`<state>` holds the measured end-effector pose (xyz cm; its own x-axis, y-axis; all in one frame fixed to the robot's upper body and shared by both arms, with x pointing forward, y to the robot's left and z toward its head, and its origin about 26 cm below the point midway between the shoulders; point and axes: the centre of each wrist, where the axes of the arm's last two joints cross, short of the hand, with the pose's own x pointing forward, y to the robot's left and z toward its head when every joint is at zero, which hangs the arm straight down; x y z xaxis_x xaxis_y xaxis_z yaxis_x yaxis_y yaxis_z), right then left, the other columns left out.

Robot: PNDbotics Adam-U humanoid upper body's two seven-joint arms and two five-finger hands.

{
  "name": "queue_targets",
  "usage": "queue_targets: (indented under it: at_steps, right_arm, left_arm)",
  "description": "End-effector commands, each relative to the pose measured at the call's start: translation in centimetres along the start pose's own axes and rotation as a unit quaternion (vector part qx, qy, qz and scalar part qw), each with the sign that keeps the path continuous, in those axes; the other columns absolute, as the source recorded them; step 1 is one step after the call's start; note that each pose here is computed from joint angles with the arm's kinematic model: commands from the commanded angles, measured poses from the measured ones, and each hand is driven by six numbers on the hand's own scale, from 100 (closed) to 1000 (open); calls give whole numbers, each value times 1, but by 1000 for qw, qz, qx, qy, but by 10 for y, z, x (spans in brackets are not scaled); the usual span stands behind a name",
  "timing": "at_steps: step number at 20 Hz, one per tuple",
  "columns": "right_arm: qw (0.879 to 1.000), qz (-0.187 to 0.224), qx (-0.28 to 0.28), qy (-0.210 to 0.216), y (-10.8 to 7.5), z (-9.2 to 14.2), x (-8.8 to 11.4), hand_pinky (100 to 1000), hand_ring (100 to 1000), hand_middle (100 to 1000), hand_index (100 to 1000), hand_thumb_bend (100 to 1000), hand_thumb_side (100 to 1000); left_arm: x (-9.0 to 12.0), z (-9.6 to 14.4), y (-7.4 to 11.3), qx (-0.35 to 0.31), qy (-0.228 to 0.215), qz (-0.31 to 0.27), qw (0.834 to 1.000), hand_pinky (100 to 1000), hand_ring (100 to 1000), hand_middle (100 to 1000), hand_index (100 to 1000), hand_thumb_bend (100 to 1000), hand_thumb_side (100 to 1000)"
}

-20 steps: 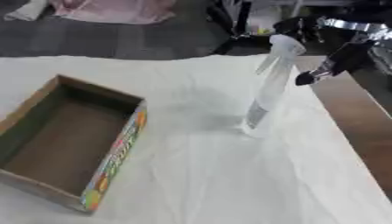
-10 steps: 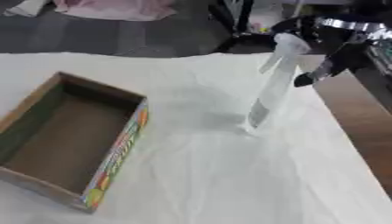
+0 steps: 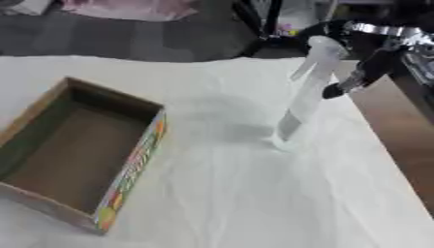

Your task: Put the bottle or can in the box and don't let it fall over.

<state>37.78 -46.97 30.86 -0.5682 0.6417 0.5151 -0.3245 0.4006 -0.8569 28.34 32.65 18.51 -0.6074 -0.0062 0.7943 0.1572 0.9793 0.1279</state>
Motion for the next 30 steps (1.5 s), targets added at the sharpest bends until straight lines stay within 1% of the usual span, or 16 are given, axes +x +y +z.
queue_targets:
  at_steps: [1,6,8,12,19,26,30]
  right_arm:
    - [997,48,39,-34,-14,5,12,806,815,905,852,677,167]
    - [998,36,39,-35,-13,3,12,768,740,852,819,658,156]
    - [998,26,37,-36,-13,3,13,770,719,819,800,648,155]
    - [999,9,34,-36,-12,2,13,756,686,781,776,635,145]
    - [999,-6,31,-39,-11,2,13,739,644,751,742,600,104]
    - [999,-23,17,-38,-10,1,12,705,589,703,690,556,100]
    - [999,-33,3,-31,-10,1,11,683,554,667,652,511,100]
  left_arm:
    - [9,-4,2,-6,-15,-12,1000,611,551,585,827,131,794]
    - [10,-4,2,-4,-16,-11,1000,611,550,585,824,131,794]
    - [9,-4,2,-4,-16,-11,1000,611,550,585,823,132,794]
    - [9,-4,2,-4,-16,-11,1000,611,549,585,822,132,794]
    - [9,-4,2,-2,-16,-11,1000,612,548,582,819,133,794]
    - [9,-4,2,1,-16,-11,1000,612,546,579,817,134,795]
    - [9,-4,2,2,-17,-11,1000,612,545,579,816,134,794]
